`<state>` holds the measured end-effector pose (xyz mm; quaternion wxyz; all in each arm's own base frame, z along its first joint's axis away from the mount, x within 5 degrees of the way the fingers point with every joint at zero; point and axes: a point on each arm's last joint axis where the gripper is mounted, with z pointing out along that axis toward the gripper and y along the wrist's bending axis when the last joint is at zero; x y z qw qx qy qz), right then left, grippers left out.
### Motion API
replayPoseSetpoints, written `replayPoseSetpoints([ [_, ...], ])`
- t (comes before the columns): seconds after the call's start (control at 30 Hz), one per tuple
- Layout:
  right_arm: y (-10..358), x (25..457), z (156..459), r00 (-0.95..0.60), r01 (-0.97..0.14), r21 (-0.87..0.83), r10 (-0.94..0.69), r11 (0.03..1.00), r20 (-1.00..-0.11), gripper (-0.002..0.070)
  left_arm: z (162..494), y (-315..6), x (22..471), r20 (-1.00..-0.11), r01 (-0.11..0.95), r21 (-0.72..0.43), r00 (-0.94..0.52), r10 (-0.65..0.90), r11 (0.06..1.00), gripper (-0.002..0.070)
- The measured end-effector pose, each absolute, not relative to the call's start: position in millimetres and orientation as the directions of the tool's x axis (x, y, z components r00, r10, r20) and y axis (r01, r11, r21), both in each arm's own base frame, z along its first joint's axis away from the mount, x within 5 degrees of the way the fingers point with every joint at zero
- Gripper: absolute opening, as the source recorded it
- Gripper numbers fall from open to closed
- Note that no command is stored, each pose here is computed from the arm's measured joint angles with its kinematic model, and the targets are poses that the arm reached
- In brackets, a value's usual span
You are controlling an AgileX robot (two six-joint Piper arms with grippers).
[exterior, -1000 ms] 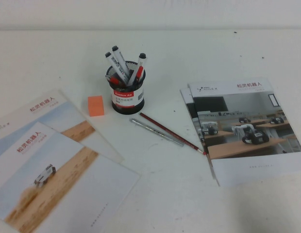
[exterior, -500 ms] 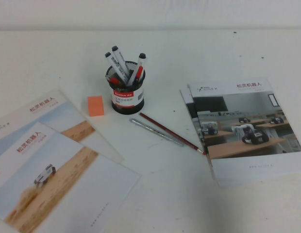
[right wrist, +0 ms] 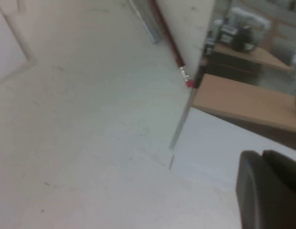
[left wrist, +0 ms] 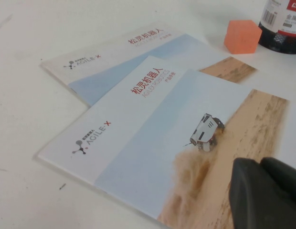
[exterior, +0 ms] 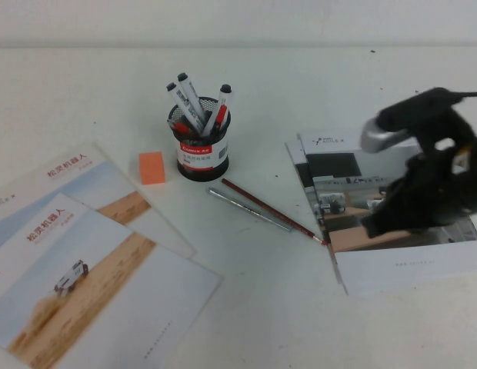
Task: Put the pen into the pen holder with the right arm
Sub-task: Pick up the pen on the table
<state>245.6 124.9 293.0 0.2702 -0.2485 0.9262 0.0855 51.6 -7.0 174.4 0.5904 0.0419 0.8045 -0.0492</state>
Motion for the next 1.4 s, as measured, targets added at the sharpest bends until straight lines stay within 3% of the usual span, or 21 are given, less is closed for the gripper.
replayPoseSetpoints([
  [0.17, 165, 290, 282, -0.713, -0.630, -0.015, -0.586, 0.776, -0.385, -0.0020, 174, -7, 52, -0.954, 0.126, -0.030, -0.299, 0.009, 0.992, -0.0001],
  [0.27, 189, 314, 275, -0.656, -0.736, 0.017, -0.707, 0.677, -0.265, -0.0020, 174, -7, 52, -0.954, 0.126, -0.030, -0.299, 0.009, 0.992, -0.0001],
  [0.33, 206, 331, 268, -0.598, -0.794, 0.044, -0.767, 0.606, -0.233, -0.0020, 174, -7, 52, -0.954, 0.126, -0.030, -0.299, 0.009, 0.992, -0.0001],
  [0.57, 246, 377, 249, -0.491, -0.863, 0.023, -0.828, 0.504, -0.271, 0.0002, 174, -7, 52, -0.954, 0.126, -0.030, -0.299, 0.009, 0.992, -0.0001],
  [0.67, 256, 391, 244, -0.480, -0.867, 0.012, -0.827, 0.499, -0.293, 0.0090, 174, -7, 52, -0.954, 0.126, -0.030, -0.299, 0.009, 0.992, -0.0001],
  [0.8, 270, 403, 229, -0.458, -0.879, 0.011, -0.837, 0.477, -0.298, 0.0286, 174, -7, 52, -0.954, 0.126, -0.030, -0.299, 0.009, 0.992, -0.0001],
  [0.87, 279, 403, 221, -0.427, -0.895, 0.000, -0.855, 0.446, -0.294, 0.0333, 174, -7, 52, -0.954, 0.126, -0.030, -0.299, 0.009, 0.992, -0.0001],
  [1.1, 303, 400, 201, -0.368, -0.924, 0.002, -0.887, 0.383, -0.279, 0.0336, 174, -7, 52, -0.954, 0.126, -0.030, -0.299, 0.009, 0.992, -0.0001],
  [1.4, 298, 404, 198, -0.349, -0.926, -0.062, -0.907, 0.373, -0.237, 0.0332, 174, -7, 52, -0.954, 0.126, -0.030, -0.299, 0.009, 0.992, -0.0001],
])
